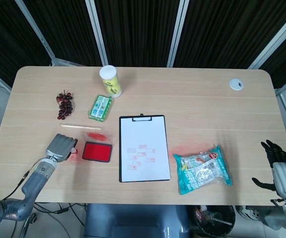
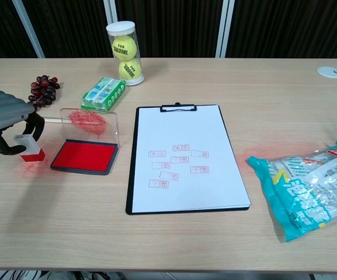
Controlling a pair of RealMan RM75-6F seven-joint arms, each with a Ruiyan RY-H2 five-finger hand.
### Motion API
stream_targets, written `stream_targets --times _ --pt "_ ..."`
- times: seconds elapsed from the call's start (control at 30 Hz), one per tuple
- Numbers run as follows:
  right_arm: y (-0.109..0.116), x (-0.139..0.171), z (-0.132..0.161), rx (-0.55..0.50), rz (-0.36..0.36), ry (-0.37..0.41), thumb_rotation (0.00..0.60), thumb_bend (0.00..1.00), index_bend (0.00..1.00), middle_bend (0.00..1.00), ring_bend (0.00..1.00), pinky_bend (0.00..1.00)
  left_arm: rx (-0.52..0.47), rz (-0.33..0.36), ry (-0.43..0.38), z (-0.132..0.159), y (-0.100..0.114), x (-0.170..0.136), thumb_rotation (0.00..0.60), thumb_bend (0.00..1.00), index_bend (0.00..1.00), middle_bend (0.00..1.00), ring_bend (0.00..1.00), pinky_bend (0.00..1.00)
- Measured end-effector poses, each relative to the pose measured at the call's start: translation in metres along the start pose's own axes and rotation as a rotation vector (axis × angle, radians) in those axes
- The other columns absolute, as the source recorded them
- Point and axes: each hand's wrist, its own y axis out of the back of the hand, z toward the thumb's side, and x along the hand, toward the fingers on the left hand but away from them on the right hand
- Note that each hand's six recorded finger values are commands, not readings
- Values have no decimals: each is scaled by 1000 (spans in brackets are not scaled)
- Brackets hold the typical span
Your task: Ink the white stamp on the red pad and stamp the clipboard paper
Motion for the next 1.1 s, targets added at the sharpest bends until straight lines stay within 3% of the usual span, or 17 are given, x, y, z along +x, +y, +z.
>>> stream_targets --times 0.37,0.6,0.8,1.1 --pt "0 0 0 -3 -1 2 600 197 55 0 0 140 -19 63 -27 11 19 -3 600 433 607 660 973 1000" --pt "1 0 0 -11 -2 4 600 197 55 0 0 140 -20 128 -90 43 43 -5 600 463 660 720 973 1000" --pt "1 0 -1 -18 -2 3 600 197 55 0 0 140 -13 144 -117 67 51 -2 600 487 711 778 974 1000" --pt "1 -1 -1 -24 2 3 600 197 55 0 0 140 4 135 -119 82 54 2 600 489 739 814 974 1000"
